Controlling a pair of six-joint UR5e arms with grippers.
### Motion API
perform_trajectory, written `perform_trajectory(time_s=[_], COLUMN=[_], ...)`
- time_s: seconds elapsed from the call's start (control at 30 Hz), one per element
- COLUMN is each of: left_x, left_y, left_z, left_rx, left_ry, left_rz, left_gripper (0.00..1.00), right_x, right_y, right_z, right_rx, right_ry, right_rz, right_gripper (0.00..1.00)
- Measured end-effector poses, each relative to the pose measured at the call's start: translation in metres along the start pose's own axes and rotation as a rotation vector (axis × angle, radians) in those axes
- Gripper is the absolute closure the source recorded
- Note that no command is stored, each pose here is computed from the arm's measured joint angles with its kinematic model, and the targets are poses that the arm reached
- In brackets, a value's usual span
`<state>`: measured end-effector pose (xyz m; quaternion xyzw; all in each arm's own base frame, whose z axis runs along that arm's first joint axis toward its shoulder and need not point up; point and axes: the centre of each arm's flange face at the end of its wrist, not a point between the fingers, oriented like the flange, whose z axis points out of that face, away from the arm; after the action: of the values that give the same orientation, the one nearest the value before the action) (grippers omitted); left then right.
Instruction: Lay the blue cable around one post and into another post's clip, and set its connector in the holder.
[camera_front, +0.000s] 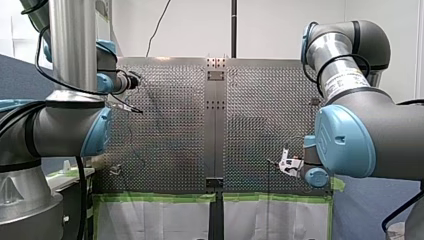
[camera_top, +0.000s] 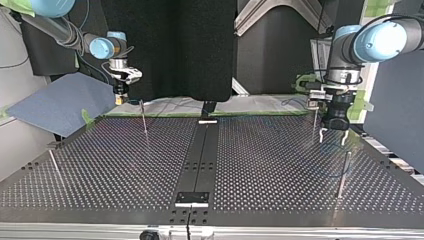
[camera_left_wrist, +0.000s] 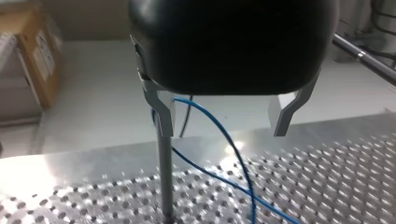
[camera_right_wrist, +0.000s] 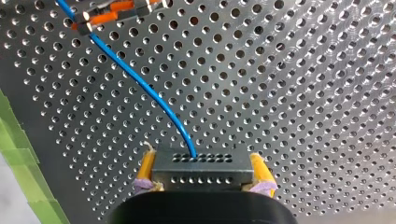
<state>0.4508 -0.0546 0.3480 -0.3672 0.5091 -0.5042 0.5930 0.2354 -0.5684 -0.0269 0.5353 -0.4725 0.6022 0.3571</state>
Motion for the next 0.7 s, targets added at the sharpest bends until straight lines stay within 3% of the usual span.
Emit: perform_trajectory(time_s=[0.43,0.7], left_x=[-0.011,-0.013], left_y=[-0.008,0.004], left_z=[0.013,0.022], left_rx=[0.117,0.145], left_ry=[-0.058,-0.064], left_rz=[-0.100,-0.146], left_gripper=[0.00,0.00], right_x=[-0.001,0.000], right_y=[-0.002,-0.002], right_z=[0.000,0.000], right_rx=[0.003,0.004], right_ry=[-0.001,0.000], right_rz=[0.000,0.000], right_gripper=[0.75,0.75])
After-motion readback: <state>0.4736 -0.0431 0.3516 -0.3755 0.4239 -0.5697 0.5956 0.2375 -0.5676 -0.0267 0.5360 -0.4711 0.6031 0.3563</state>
